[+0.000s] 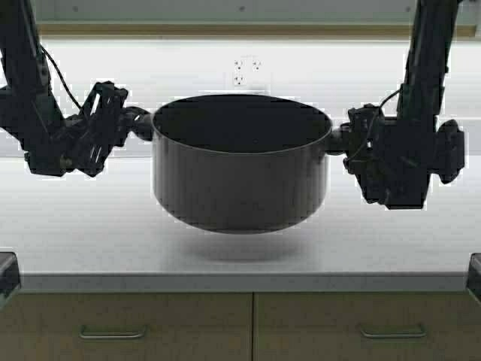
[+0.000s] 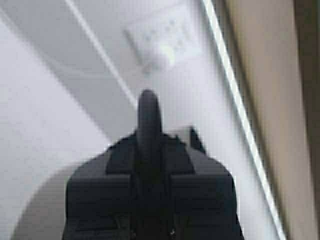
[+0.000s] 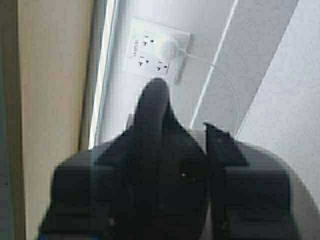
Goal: Open the cabinet, put the pot inside, then close it
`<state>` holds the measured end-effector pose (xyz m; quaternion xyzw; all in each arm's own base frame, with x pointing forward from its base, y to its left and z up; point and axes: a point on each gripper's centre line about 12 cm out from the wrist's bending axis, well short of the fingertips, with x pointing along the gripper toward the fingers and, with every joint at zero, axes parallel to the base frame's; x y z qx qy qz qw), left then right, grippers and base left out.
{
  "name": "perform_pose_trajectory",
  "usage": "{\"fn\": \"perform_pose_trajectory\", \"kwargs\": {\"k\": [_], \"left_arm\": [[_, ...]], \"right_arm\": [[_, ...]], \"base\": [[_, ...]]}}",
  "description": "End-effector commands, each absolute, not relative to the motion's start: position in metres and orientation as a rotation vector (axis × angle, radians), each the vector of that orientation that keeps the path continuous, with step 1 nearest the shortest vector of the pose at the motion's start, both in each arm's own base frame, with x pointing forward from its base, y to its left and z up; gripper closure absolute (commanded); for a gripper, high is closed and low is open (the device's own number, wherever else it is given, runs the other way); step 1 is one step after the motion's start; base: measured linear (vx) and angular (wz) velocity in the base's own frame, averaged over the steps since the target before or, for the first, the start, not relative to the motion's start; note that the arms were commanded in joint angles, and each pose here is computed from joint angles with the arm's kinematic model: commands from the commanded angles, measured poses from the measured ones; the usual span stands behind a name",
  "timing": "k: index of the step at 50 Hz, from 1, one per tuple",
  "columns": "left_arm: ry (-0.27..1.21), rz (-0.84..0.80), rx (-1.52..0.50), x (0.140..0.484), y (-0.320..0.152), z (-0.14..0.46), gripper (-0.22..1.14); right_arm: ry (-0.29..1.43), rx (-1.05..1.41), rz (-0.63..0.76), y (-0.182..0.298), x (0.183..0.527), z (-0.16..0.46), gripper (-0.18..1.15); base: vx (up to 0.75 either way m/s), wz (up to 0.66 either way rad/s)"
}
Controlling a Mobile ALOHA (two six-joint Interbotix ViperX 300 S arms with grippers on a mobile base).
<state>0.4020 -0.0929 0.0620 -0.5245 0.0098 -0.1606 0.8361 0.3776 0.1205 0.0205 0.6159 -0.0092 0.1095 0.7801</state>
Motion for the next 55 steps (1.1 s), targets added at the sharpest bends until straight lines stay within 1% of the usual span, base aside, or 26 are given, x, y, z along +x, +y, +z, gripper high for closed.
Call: {"fn": "perform_pose_trajectory", "kwargs": {"k": [1, 10, 20, 25, 31, 36, 46, 55], "left_arm": [[-0.066, -0.378, -1.091, 0.391, -0.088, 0.102, 0.89], [-0.057, -0.388, -1.098, 0.363, -0.091, 0.119, 0.89], [-0.084, -0.365, -1.107, 0.328, -0.093, 0.144, 0.89], [-0.086, -0.371, -1.104, 0.329, -0.094, 0.147, 0.89], [-0.087, -0.403, -1.124, 0.329, -0.101, 0.152, 0.89], [-0.095, -0.424, -1.132, 0.323, -0.106, 0.161, 0.89], [-0.1, -0.428, -1.139, 0.309, -0.103, 0.179, 0.88], [-0.086, -0.439, -1.14, 0.295, -0.105, 0.201, 0.88]], "right_arm": [[-0.111, 1.356, 0.333, 0.122, 0.373, 0.072, 0.89], [-0.093, 1.359, 0.396, 0.124, 0.352, 0.1, 0.89], [-0.073, 1.36, 0.412, 0.123, 0.332, 0.121, 0.89], [-0.049, 1.364, 0.412, 0.127, 0.336, 0.12, 0.89], [-0.043, 1.386, 0.463, 0.143, 0.341, 0.122, 0.89], [-0.027, 1.426, 0.489, 0.154, 0.336, 0.126, 0.89], [-0.027, 1.482, 0.514, 0.16, 0.327, 0.139, 0.89], [-0.046, 1.496, 0.543, 0.157, 0.315, 0.171, 0.89]], "base": [[0.0, 0.0], [0.0, 0.0], [0.0, 0.0], [0.0, 0.0], [0.0, 0.0], [-0.01, 0.01], [0.0, 0.0], [0.0, 0.0]]}}
